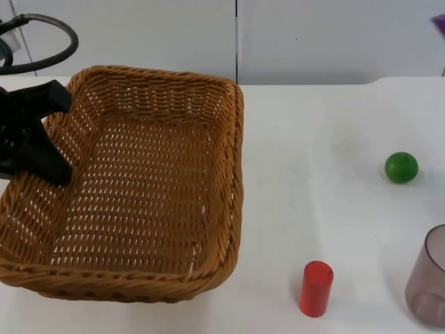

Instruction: Pick up the basket with the left hand and place the triangular block into the basket with the right hand.

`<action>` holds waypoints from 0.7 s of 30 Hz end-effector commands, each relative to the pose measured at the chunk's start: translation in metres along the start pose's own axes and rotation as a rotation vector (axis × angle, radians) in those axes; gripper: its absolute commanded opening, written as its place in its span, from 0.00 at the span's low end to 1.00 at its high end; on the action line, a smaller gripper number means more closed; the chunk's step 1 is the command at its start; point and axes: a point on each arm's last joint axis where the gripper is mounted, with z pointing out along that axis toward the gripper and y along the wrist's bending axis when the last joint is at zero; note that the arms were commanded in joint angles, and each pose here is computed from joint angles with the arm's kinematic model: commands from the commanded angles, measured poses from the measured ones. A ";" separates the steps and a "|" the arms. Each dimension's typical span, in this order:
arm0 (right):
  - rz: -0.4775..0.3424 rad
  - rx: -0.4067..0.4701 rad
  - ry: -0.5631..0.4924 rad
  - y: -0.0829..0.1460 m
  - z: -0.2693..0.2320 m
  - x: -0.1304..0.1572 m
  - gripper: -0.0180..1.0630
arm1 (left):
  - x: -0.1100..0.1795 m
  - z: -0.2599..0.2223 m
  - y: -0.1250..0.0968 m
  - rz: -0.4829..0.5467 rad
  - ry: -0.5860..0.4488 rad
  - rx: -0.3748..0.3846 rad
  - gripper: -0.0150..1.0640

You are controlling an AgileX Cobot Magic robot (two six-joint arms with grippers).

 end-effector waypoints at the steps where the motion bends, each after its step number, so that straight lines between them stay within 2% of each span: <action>1: -0.060 0.029 -0.100 0.034 -0.002 -0.018 0.02 | -0.001 -0.004 -0.005 -0.015 -0.027 0.035 0.01; 2: -0.060 0.029 -0.100 0.034 -0.002 -0.018 0.02 | -0.001 -0.004 -0.005 -0.015 -0.027 0.035 0.01; 3: -0.100 0.035 -0.176 0.054 0.000 -0.029 0.02 | -0.001 -0.004 -0.005 -0.015 -0.027 0.035 0.01; 4: -0.118 0.030 -0.202 0.062 0.001 -0.032 0.02 | -0.001 -0.004 -0.005 -0.015 -0.027 0.035 0.01; 6: -0.195 -0.015 -0.266 0.100 0.012 -0.046 0.02 | -0.002 -0.004 -0.005 -0.017 -0.029 0.035 0.01; 8: -0.202 -0.022 -0.267 0.104 0.016 -0.049 0.02 | -0.002 -0.004 -0.005 -0.018 -0.030 0.036 0.01; 9: -0.241 -0.051 -0.260 0.124 0.029 -0.056 0.02 | -0.002 -0.004 -0.005 -0.023 -0.033 0.041 0.01; 11: -0.277 -0.083 -0.248 0.145 0.046 -0.066 0.02 | -0.002 -0.004 -0.006 -0.022 -0.036 0.047 0.01; 12: -0.277 -0.083 -0.248 0.145 0.046 -0.066 0.02 | -0.002 -0.004 -0.006 -0.022 -0.036 0.047 0.01; 17: -0.354 -0.124 -0.239 0.188 0.094 -0.082 0.02 | -0.002 -0.004 -0.006 -0.014 -0.037 0.048 0.01; 19: -0.359 -0.124 -0.231 0.191 0.104 -0.082 0.03 | -0.002 -0.004 -0.006 -0.013 -0.035 0.049 0.01; 21: -0.365 -0.127 -0.208 0.195 0.121 -0.081 0.09 | -0.002 -0.004 -0.006 -0.011 -0.032 0.051 0.01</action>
